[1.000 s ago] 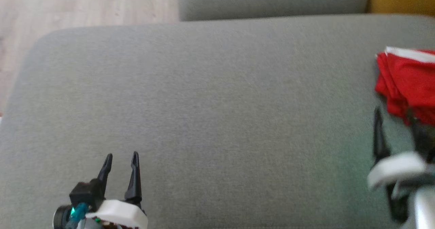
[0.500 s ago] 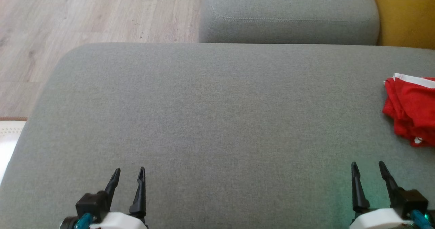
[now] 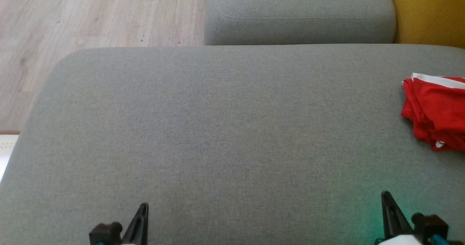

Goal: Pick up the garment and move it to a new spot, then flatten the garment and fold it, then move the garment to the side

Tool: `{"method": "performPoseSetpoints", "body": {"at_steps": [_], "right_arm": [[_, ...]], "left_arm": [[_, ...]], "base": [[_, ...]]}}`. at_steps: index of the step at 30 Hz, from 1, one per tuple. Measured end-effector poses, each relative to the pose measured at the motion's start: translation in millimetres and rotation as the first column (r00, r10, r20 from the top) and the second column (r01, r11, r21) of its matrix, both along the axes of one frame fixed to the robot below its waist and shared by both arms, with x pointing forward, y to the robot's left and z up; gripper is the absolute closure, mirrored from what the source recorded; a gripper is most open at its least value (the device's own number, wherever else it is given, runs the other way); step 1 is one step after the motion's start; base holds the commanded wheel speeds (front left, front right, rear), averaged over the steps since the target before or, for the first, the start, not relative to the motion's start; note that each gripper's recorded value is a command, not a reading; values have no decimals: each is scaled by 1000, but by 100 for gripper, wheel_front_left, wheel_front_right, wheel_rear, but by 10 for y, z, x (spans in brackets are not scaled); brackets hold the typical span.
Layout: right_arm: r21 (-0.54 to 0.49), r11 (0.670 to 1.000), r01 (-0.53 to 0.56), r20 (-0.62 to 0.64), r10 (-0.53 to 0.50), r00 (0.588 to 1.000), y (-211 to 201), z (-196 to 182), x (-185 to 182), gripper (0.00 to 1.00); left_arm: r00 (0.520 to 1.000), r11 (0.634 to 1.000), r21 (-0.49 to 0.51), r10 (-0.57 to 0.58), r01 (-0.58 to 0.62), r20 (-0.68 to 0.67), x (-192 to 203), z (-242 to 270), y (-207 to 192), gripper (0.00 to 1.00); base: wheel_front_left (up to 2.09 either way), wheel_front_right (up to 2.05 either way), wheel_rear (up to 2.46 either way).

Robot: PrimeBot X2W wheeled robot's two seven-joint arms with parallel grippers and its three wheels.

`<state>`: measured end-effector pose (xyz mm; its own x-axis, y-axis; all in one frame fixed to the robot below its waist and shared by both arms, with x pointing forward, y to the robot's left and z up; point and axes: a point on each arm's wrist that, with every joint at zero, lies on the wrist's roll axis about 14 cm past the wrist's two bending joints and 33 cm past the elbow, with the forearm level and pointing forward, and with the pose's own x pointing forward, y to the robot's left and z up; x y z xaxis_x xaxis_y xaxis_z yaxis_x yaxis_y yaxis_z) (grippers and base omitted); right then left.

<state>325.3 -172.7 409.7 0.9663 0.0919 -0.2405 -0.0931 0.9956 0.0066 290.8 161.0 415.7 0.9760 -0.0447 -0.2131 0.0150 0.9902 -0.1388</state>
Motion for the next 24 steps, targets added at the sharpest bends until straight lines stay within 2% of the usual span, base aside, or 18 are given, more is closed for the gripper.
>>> {"method": "performPoseSetpoints", "body": {"at_steps": [3,8,24], "right_arm": [[21,1000,19,-38,-18,999,-27,-93,-70,100],[76,996,53,-49,-49,998,-56,-91,-63,100],[261,952,161,-80,-144,986,-143,-70,-53,100]], "left_arm": [[999,1000,-24,11,-12,-46,-84,-115,4,100],[998,997,-76,29,-33,-50,-54,-105,14,100],[992,961,-249,100,-116,-74,58,-66,101,100]], "base": [[0,0,0],[0,0,0],[0,0,0]]}}
